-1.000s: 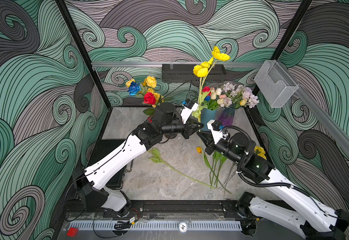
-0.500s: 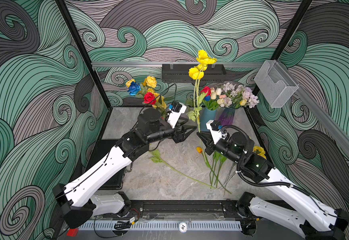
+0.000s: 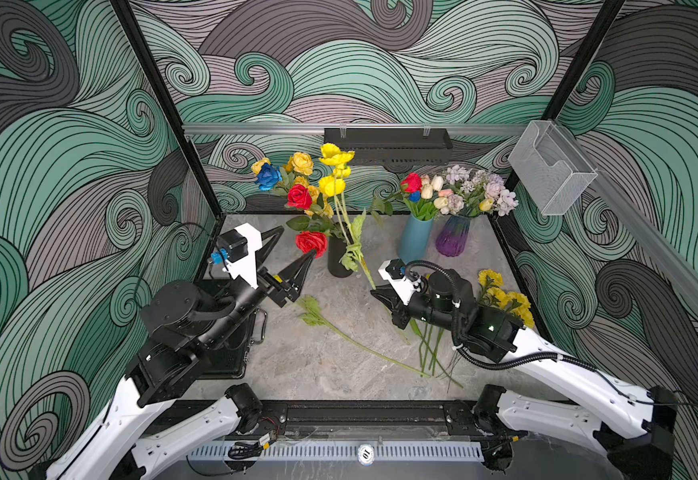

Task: Pick out yellow flowers from the vase
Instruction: Place the flower at the center of the board.

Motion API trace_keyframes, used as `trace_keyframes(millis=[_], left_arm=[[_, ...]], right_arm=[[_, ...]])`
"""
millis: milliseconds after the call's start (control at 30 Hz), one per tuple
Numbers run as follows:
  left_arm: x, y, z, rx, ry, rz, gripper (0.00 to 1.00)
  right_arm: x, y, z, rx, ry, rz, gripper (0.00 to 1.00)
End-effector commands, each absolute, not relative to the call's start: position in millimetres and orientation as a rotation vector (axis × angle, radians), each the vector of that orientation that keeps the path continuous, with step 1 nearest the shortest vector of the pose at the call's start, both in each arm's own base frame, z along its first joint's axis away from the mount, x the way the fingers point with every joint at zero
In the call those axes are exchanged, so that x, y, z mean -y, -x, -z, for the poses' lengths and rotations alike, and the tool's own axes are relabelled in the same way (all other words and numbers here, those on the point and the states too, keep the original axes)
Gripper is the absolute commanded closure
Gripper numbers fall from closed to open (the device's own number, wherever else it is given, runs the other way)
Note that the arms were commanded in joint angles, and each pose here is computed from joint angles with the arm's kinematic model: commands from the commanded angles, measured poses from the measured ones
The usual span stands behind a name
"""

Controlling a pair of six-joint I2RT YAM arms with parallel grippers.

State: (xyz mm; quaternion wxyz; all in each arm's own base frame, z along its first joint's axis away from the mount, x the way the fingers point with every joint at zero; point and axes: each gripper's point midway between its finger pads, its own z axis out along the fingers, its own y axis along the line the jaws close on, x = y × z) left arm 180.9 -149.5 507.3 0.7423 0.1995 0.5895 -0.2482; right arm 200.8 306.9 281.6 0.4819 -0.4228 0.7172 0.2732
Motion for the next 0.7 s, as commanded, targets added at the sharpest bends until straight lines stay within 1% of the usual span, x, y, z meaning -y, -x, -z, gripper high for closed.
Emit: trace_keyframes(millis=[0,300,667], left_arm=[[140,-182,-506,-1.279,-0.411,0.49,0.21],[134,-171,-508,-1.236,-0.425,0.503,0.19],[133,-179,-503,-1.253,-0.398,0.475,0.16]], right_arm=[[-323,-189,-284,-1.718,1.117,-0.682,1.0],[-353,-173,-226,-1.834,1.363,-0.607,1.0],[-351,-177,-169,-1.976,1.476,-0.469,1.0]])
